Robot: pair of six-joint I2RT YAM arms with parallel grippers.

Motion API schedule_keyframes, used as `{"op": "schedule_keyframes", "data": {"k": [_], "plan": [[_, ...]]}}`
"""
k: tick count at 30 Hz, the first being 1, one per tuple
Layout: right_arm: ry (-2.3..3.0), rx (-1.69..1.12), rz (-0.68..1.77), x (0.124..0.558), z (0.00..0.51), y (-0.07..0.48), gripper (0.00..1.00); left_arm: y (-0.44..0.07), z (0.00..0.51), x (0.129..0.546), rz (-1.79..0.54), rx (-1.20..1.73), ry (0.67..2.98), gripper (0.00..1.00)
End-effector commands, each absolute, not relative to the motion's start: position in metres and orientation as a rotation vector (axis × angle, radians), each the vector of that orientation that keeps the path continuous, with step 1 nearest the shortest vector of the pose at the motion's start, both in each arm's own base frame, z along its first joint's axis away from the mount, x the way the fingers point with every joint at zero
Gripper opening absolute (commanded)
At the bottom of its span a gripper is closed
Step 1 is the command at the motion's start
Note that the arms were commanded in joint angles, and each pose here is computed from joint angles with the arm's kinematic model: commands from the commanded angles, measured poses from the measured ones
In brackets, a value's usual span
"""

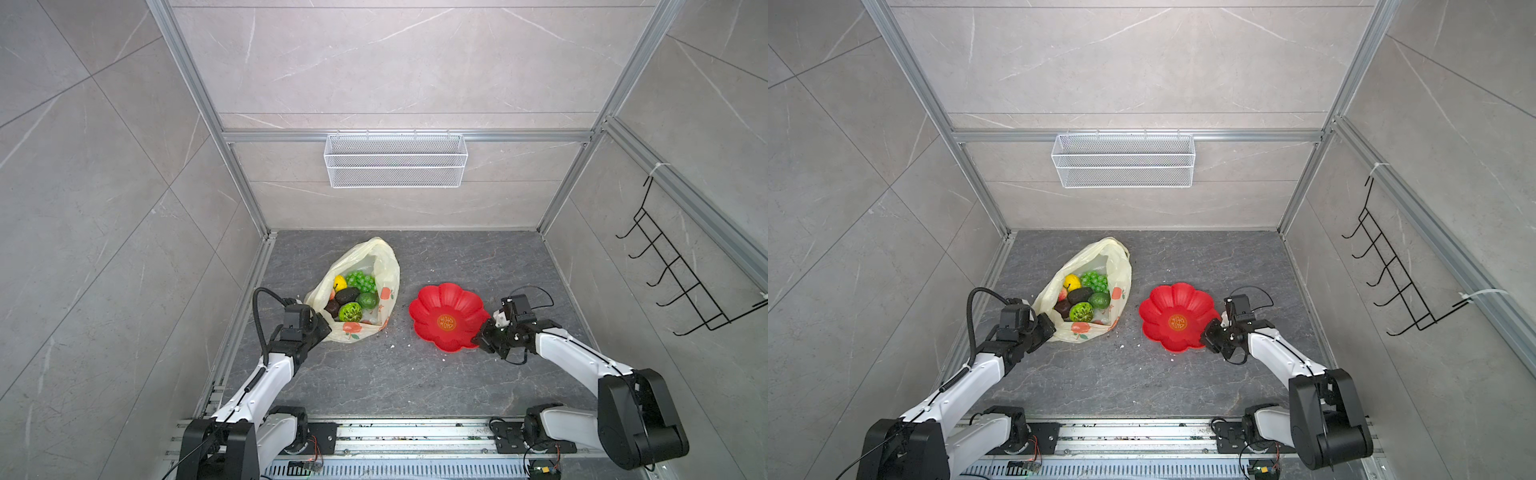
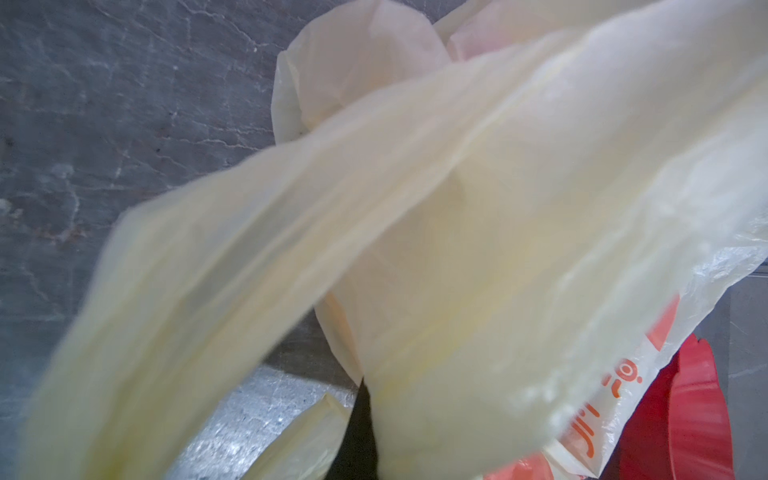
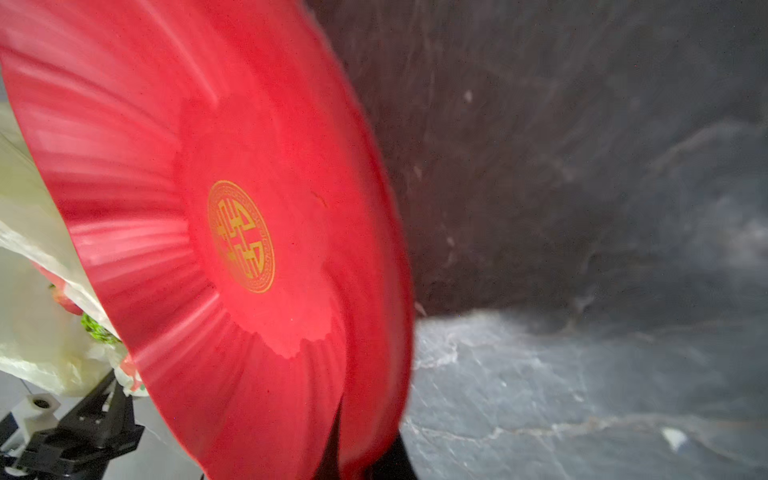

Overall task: Take the fake fruits out of the plastic bag
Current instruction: 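Drag the red plate next to the bag with the right gripper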

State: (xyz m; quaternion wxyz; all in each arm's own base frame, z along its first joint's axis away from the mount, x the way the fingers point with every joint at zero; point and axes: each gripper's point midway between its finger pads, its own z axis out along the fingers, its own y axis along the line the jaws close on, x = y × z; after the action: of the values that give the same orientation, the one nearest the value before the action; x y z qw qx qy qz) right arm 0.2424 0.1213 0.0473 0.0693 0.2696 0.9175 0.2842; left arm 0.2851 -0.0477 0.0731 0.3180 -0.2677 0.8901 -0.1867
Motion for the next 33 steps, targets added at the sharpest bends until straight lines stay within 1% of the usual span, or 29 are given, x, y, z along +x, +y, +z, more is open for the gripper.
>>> {"op": "schedule_keyframes", "data": {"k": [1, 9, 15, 18, 24, 26, 29, 33], "plan": [[2.804, 0.722, 0.834, 0.225, 0.048, 0.13, 0.0, -0.047, 0.07, 0.274, -0.471, -0.701, 2.36, 0.0], [2.867, 0.588, 0.772, 0.208, 0.04, 0.154, 0.0, -0.05, 0.067, 0.261, -0.49, -0.714, 2.367, 0.0], [2.893, 0.54, 0.661, 0.205, 0.036, 0.154, 0.0, -0.053, 0.067, 0.254, -0.507, -0.726, 2.364, 0.0], [2.898, 0.516, 0.59, 0.205, 0.037, 0.149, 0.04, -0.055, 0.065, 0.247, -0.51, -0.736, 2.367, 0.0], [2.89, 0.486, 0.52, 0.209, 0.042, 0.144, 0.15, -0.049, 0.066, 0.237, -0.479, -0.756, 2.337, 0.0], [2.881, 0.477, 0.505, 0.211, 0.046, 0.142, 0.22, -0.046, 0.069, 0.238, -0.459, -0.747, 2.322, 0.0], [2.866, 0.46, 0.463, 0.214, 0.054, 0.139, 0.36, -0.047, 0.074, 0.244, -0.445, -0.706, 2.326, 0.0], [2.831, 0.436, 0.383, 0.218, 0.071, 0.131, 0.52, -0.053, 0.081, 0.256, -0.461, -0.65, 2.332, 0.0]]}}
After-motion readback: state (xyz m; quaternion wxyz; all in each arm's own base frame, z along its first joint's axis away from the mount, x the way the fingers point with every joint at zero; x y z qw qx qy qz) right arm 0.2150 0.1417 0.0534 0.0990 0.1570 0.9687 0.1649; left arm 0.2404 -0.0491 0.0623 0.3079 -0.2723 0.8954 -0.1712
